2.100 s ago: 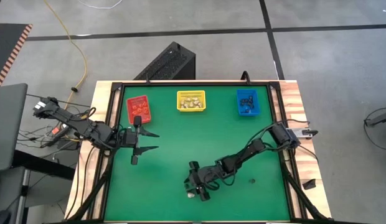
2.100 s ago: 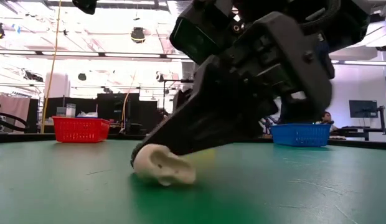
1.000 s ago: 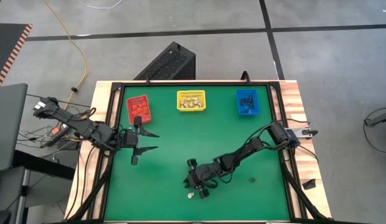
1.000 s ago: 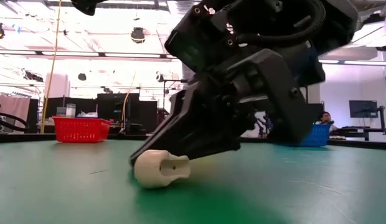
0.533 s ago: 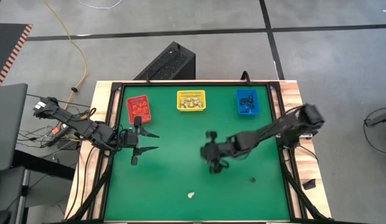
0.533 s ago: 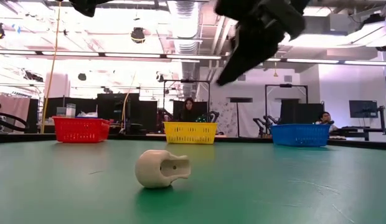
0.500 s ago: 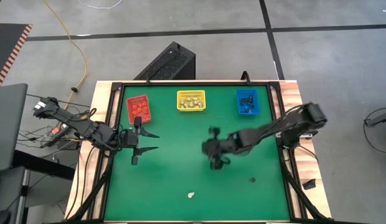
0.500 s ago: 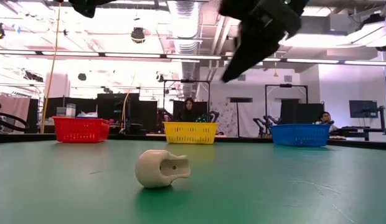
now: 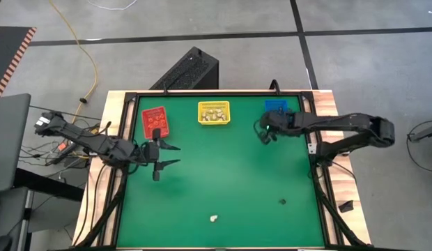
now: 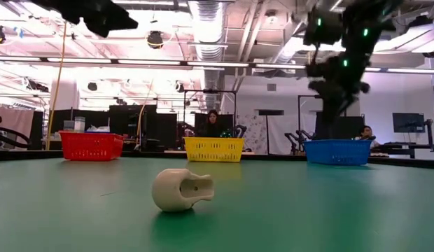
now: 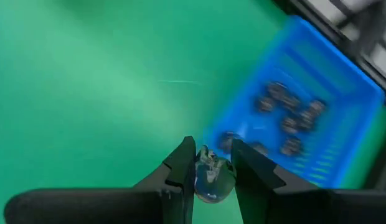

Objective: Sort Halloween decoration
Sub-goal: Put the purple skull toy into the blue bin, then put the white skull toy into the yellow bin

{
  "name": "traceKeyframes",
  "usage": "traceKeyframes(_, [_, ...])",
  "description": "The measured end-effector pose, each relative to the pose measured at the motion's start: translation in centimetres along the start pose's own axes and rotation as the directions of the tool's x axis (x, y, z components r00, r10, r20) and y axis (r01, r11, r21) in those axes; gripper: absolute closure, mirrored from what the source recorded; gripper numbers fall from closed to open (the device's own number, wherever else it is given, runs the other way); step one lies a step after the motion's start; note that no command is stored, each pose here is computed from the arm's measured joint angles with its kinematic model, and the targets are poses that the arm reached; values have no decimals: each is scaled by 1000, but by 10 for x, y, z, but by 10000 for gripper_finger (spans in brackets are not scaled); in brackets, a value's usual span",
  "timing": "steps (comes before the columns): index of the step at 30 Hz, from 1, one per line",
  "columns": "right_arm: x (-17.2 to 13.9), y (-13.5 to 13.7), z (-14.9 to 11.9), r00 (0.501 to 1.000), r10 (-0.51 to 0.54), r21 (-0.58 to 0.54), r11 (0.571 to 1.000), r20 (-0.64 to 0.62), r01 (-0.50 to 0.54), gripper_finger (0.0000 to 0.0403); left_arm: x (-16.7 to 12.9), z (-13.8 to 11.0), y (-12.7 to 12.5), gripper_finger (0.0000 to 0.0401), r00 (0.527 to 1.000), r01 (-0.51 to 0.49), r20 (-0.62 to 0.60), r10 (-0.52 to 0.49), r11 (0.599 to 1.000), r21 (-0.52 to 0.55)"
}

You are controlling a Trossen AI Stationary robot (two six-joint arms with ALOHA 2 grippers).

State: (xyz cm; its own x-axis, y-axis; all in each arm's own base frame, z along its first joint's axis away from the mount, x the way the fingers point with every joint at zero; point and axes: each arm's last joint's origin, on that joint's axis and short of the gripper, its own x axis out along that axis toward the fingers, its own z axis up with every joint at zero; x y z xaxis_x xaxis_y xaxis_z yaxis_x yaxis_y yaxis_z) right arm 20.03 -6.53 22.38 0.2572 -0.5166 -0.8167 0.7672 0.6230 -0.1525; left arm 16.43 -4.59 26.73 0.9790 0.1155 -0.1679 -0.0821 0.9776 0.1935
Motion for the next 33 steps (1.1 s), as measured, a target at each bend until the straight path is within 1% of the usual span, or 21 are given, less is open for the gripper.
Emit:
traceKeyframes(2, [13, -14, -1, 999, -46, 72, 996, -23, 47, 293, 4, -1, 2, 224, 1000, -12, -7, 12, 1000, -9])
traceKeyframes(6, [33, -35, 4, 989, -131, 161, 977, -74, 141, 292, 12, -4, 4, 224, 999, -22, -27, 22, 1000, -19])
traceKeyframes(7, [37, -39, 5, 986, -143, 177, 972, -91, 157, 286, 14, -5, 5, 224, 999, -24, -31, 24, 999, -22])
traceKeyframes(9, [44, -45, 6, 980, -153, 214, 961, -124, 177, 253, 17, -7, 5, 224, 999, -16, -43, 14, 1000, -26])
traceKeyframes(11, [48, -50, 6, 975, -168, 252, 947, -143, 200, 207, 20, -8, 6, 224, 998, -5, -55, 4, 1000, -27])
traceKeyframes(13, [50, -54, 7, 972, -177, 258, 943, -154, 213, 164, 22, -9, 6, 224, 998, 3, -58, -5, 1000, -28])
traceKeyframes(15, [50, -57, 8, 970, -183, 253, 942, -163, 220, 132, 22, -9, 6, 224, 998, 8, -59, -10, 1000, -28])
traceKeyframes(18, [44, -61, 12, 966, -183, 264, 937, -182, 227, 104, 22, -9, 6, 224, 998, 16, -55, -17, 999, -29])
traceKeyframes(20, [34, -60, 18, 971, -148, 283, 939, -186, 197, 96, 22, -9, 5, 224, 998, 23, -54, -25, 999, -29])
traceKeyframes(23, [16, -43, 20, 989, -11, 291, 955, -147, 54, 95, 22, -9, 5, 224, 998, 41, -51, -42, 999, -29])
traceKeyframes(25, [1, -23, 15, 992, 73, 268, 962, -102, -43, 95, 22, -9, 5, 224, 998, 43, -51, -45, 999, -29])
traceKeyframes(27, [-15, 2, 5, 986, 145, 238, 964, -79, -123, 97, 22, -9, 5, 224, 998, 43, -52, -45, 999, -29])
traceKeyframes(30, [-41, 44, -23, 977, 210, 217, 956, -31, -199, 99, 22, -9, 5, 224, 997, 48, -54, -50, 998, -40])
traceKeyframes(33, [-66, 81, -64, 971, 231, 262, 935, 66, -240, 101, 22, -10, 4, 224, 995, 76, -60, -79, 995, -63])
